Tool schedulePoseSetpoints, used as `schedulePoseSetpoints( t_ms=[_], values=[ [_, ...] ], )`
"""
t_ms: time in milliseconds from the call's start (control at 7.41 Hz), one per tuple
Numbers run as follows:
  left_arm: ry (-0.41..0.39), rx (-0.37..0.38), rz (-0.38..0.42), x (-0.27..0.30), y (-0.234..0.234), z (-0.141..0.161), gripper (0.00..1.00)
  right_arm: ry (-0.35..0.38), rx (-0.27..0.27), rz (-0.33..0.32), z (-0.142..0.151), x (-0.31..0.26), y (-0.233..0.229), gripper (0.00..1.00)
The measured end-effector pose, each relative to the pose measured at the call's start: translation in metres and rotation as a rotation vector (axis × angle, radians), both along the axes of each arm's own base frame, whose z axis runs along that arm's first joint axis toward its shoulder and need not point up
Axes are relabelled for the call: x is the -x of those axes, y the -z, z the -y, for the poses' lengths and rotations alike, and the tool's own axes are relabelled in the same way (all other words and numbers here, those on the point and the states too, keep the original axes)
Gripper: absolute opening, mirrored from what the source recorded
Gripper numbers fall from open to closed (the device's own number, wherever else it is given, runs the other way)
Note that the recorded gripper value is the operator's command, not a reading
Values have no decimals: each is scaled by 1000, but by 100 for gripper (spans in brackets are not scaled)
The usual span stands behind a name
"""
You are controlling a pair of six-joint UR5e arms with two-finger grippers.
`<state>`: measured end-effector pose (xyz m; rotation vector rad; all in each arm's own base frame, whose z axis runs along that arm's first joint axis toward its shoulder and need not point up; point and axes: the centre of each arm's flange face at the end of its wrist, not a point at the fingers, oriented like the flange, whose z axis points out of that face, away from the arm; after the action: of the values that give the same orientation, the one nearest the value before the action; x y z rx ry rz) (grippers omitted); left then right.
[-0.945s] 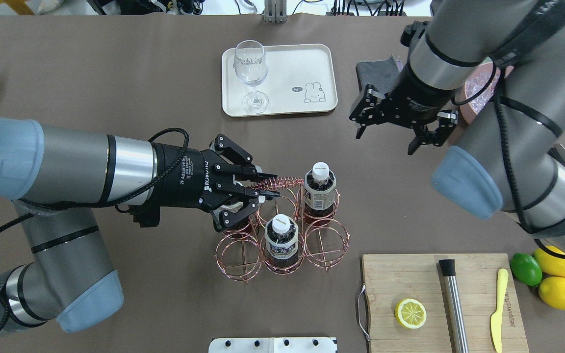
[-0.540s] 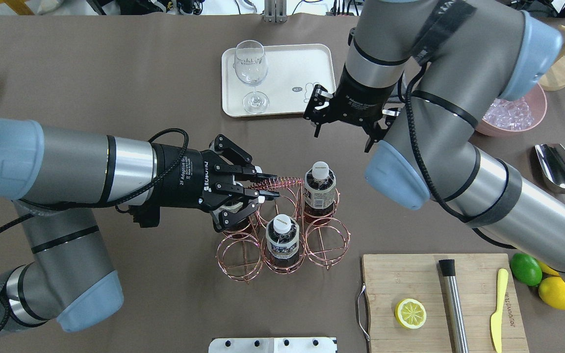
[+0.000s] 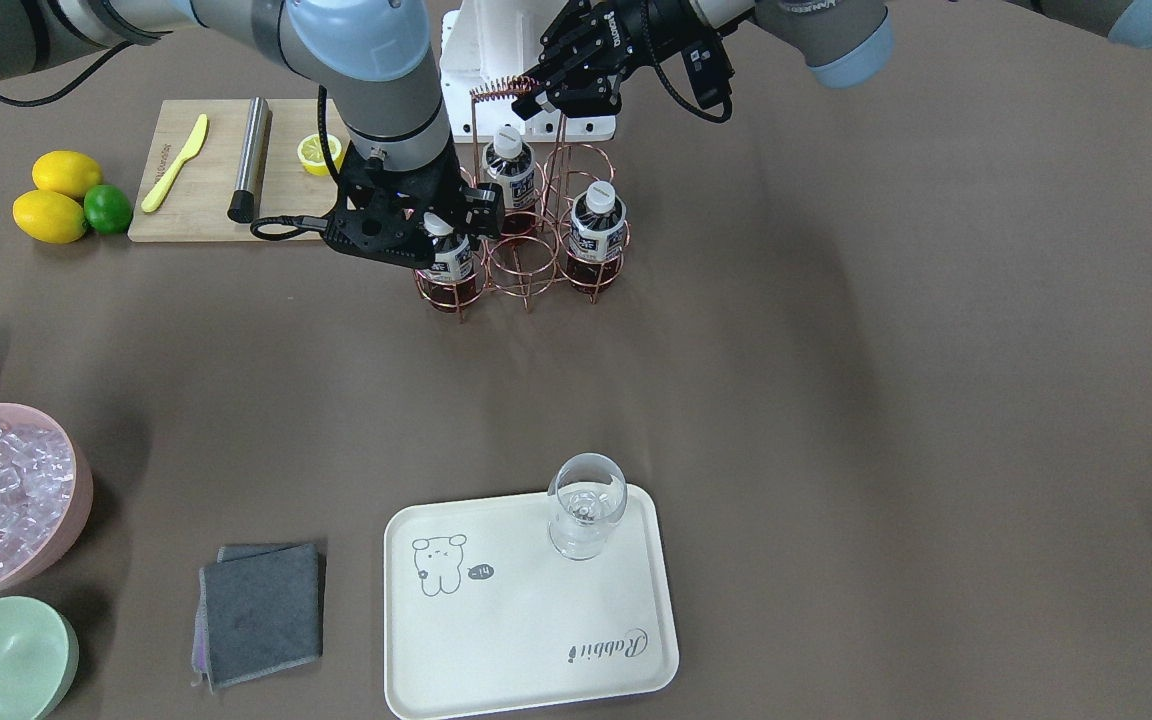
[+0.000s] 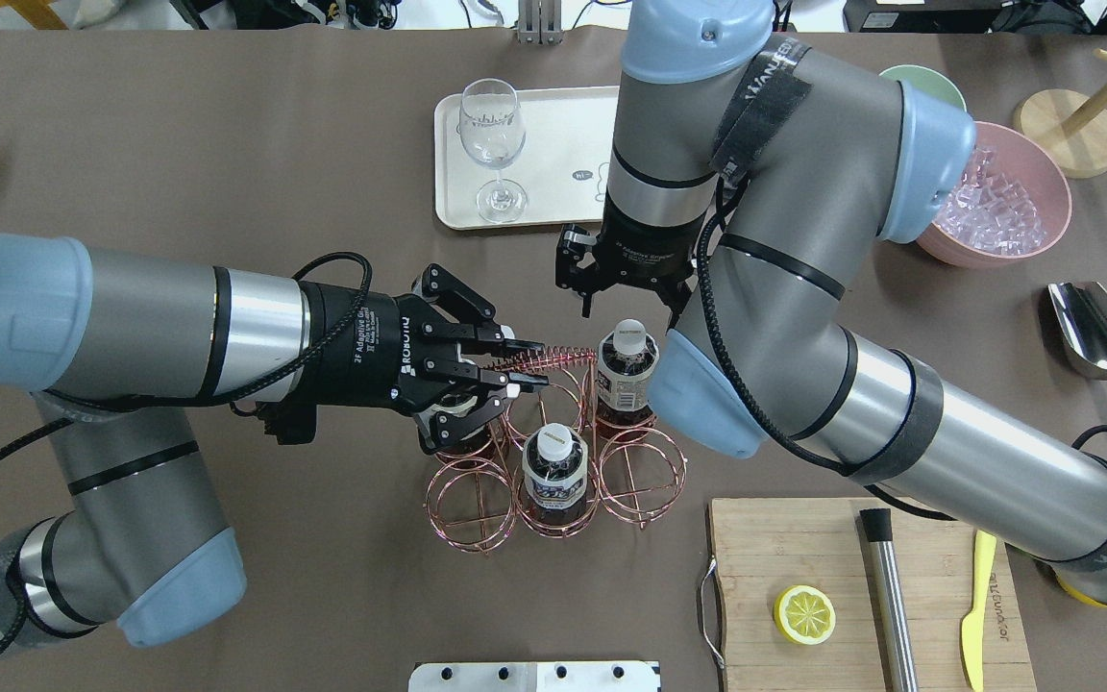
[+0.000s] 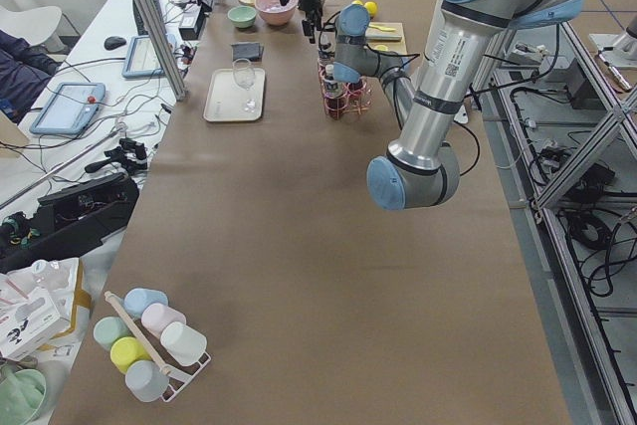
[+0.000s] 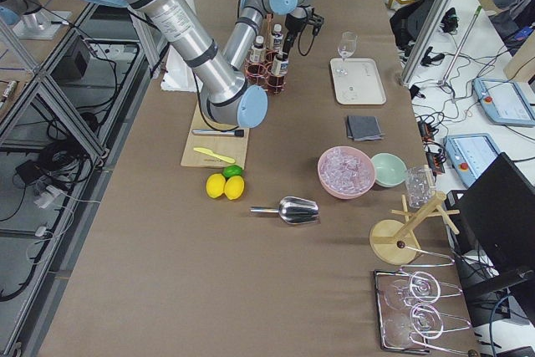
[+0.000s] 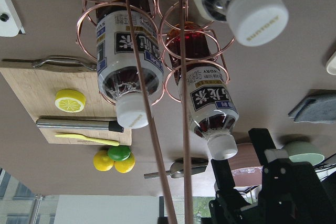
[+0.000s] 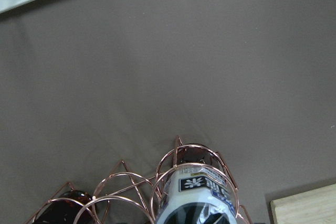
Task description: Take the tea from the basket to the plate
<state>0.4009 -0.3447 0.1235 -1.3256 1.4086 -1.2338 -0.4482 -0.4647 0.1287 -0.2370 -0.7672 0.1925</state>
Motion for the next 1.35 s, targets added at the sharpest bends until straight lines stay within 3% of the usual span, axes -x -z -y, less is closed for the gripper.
schedulePoseSetpoints(
  t_ms=[270, 675, 810, 1349],
  values=[
    [0, -1, -1, 0, 1, 0, 0, 16, 0, -9, -6, 7, -6, 62],
    [0, -1, -2, 1, 1, 0, 0, 33, -3, -16, -10, 10, -15, 8],
    [0, -1, -2, 0, 1, 0, 0, 36, -6, -14, -11, 9, -15, 0],
    [1, -1, -1, 0, 1, 0, 0, 36, -18, 0, -18, -1, -8, 0]
  ],
)
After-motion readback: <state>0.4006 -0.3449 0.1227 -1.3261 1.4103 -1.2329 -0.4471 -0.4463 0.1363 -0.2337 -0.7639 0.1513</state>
